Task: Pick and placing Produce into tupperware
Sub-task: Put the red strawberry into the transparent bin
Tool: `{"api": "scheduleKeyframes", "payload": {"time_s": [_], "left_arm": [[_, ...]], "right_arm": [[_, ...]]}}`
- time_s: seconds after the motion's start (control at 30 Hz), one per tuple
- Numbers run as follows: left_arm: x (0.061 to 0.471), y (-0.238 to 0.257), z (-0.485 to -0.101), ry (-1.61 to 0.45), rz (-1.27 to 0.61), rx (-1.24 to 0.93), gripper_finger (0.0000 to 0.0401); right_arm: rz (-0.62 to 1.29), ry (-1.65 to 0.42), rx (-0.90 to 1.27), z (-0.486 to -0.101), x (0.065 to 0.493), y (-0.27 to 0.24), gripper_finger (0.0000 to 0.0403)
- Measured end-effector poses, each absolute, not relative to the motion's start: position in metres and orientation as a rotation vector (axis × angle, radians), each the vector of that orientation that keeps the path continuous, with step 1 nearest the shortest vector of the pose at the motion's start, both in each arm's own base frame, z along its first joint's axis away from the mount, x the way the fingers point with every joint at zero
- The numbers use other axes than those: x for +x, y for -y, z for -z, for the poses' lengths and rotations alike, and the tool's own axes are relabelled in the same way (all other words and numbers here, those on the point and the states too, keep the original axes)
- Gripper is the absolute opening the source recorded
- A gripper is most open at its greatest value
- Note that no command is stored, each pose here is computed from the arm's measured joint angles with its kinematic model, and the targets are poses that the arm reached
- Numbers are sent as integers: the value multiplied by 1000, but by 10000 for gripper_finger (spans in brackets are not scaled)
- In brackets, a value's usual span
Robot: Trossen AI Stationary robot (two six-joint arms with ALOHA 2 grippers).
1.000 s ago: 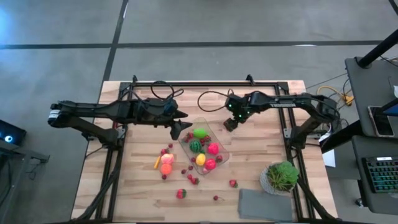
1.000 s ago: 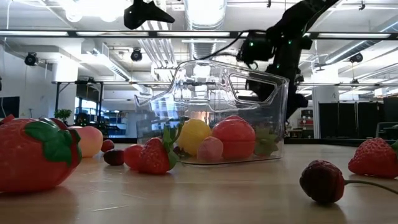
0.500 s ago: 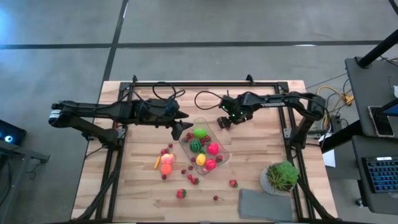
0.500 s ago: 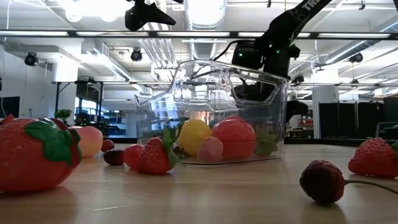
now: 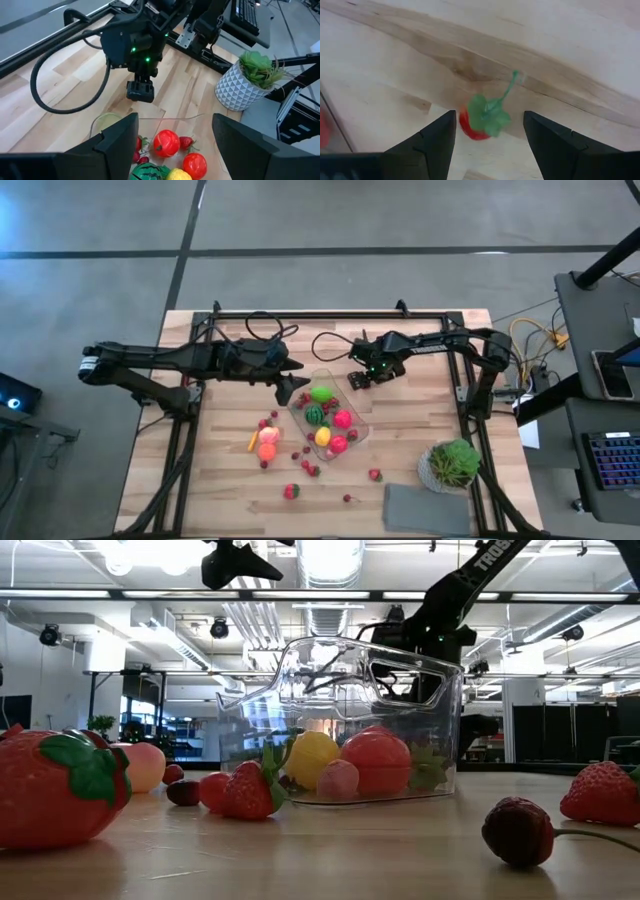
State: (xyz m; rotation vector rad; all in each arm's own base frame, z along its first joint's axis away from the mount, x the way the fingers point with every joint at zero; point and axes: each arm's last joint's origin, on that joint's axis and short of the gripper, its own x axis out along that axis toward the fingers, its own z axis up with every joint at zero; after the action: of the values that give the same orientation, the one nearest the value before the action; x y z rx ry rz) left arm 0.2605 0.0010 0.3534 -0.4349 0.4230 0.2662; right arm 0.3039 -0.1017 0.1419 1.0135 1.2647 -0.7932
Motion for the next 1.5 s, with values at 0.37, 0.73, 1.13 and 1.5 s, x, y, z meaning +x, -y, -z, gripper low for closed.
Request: {"api": "scheduleKeyframes", "payload": {"time_s": [0.37,0.73,1.13,1.5], "left_arm": [[260,-1,-352,-436,-267,-426,240],[260,-1,-351,-446,-262,-400,240],[260,-1,-351,-447,-262,-399,240],[258,-1,-349,-474,-271,-399,240]], "right_arm": [[796,-1248,996,-145,306,101,162],[768,-1261,996,-146,308,95,117],[555,-1037,933,-226,301,78,120],[79,-665,639,-328,309,18,121]]}}
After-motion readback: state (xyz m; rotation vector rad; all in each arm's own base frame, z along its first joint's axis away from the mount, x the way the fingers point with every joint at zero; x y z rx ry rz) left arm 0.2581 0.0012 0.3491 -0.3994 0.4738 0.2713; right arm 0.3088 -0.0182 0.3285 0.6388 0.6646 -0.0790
